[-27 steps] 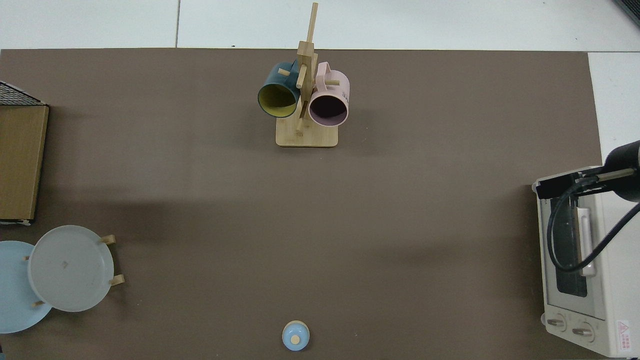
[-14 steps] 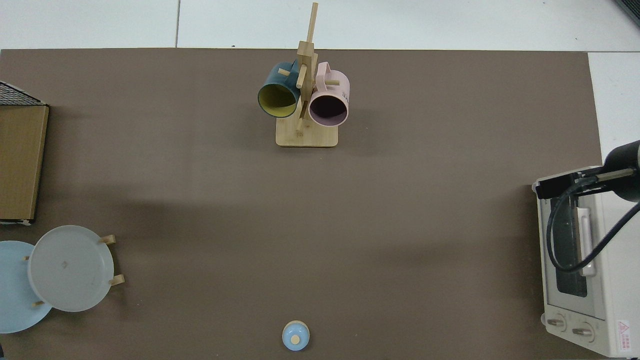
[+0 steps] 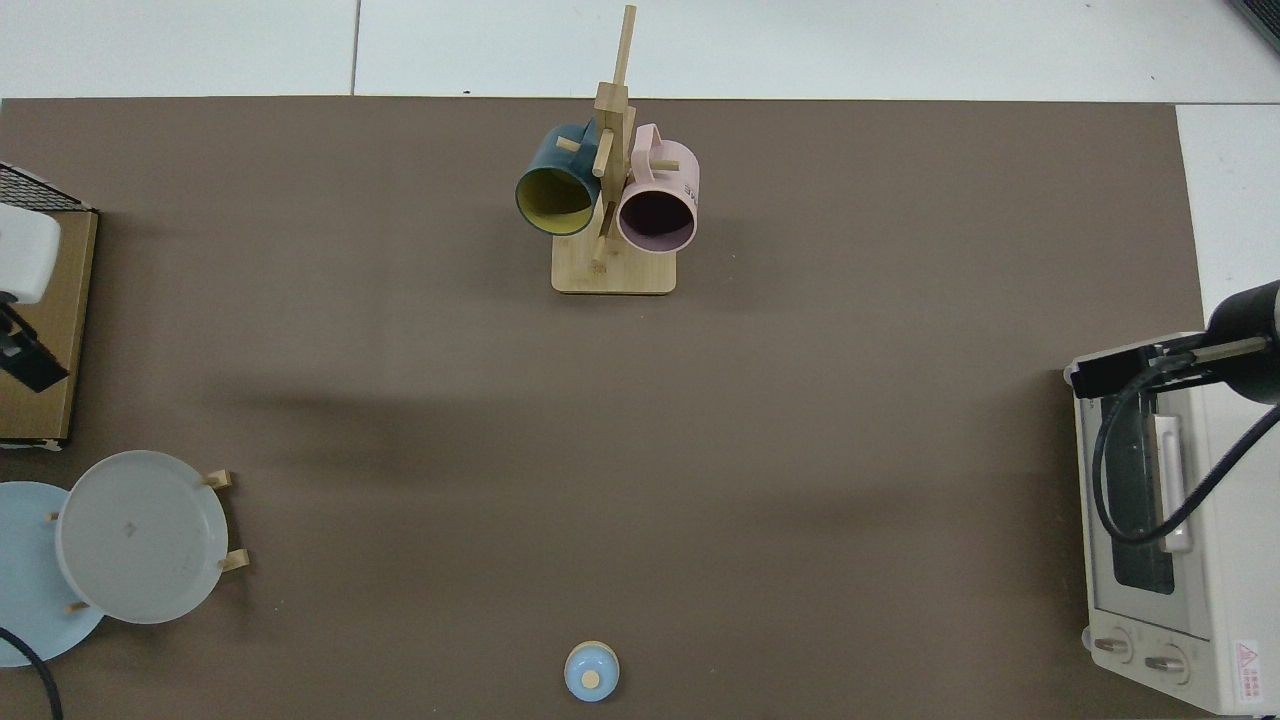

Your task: Put markers into pen holder

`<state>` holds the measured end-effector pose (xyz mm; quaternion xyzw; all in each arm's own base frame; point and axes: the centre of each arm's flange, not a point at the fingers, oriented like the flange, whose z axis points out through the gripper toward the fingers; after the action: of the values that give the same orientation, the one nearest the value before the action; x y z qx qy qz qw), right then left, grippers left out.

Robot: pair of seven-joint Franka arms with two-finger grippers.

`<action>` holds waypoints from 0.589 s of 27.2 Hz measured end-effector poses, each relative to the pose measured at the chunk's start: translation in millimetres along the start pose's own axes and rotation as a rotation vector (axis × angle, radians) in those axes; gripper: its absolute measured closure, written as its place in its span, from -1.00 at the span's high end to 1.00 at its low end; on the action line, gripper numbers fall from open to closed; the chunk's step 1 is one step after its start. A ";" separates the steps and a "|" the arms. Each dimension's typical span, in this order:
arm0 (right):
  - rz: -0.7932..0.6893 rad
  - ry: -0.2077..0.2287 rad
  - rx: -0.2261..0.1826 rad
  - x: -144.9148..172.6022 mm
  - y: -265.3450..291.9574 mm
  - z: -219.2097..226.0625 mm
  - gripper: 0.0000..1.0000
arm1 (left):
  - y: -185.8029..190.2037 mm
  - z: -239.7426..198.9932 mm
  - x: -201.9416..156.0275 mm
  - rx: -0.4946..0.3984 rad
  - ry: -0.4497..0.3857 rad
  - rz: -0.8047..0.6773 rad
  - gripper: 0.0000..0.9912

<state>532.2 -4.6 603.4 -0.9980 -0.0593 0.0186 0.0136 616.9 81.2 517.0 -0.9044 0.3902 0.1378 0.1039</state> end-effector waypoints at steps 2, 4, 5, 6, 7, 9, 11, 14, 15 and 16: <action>0.000 0.000 0.000 0.0 0.0 0.0 1.00 | 15.6 -3.6 15.0 -0.022 0.020 -0.076 1.00; 0.000 0.000 0.000 0.0 0.0 0.0 1.00 | 30.1 -7.4 28.3 -0.036 0.036 -0.134 1.00; 0.000 0.000 0.000 0.0 -0.1 0.0 1.00 | 37.4 -9.4 34.9 -0.044 0.044 -0.163 1.00; 0.000 0.000 0.000 0.0 -0.1 0.0 1.00 | 44.0 -11.3 40.9 -0.052 0.053 -0.192 1.00; 0.000 0.000 0.000 0.0 -0.1 0.0 1.00 | 50.1 -13.2 46.5 -0.062 0.061 -0.222 1.00; 0.000 0.000 0.000 0.0 -0.1 0.0 1.00 | 61.7 -16.8 56.3 -0.082 0.077 -0.275 1.00; 0.000 0.000 0.000 0.0 -0.1 0.0 1.00 | 70.9 -20.2 63.4 -0.095 0.085 -0.312 1.00; 0.000 0.000 0.000 0.0 -0.1 0.0 1.00 | 82.9 -25.4 70.2 -0.119 0.097 -0.358 1.00; 0.000 0.000 0.000 0.0 -0.1 0.0 1.00 | 87.3 -27.5 71.8 -0.128 0.102 -0.376 1.00; 0.000 0.000 0.000 0.0 -0.1 0.0 1.00 | 91.7 -29.8 72.7 -0.135 0.107 -0.390 1.00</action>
<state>532.1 -4.4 603.4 -0.9980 -0.0595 0.0186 0.0136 602.4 -38.6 513.6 -0.9738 0.2025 0.0926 0.0469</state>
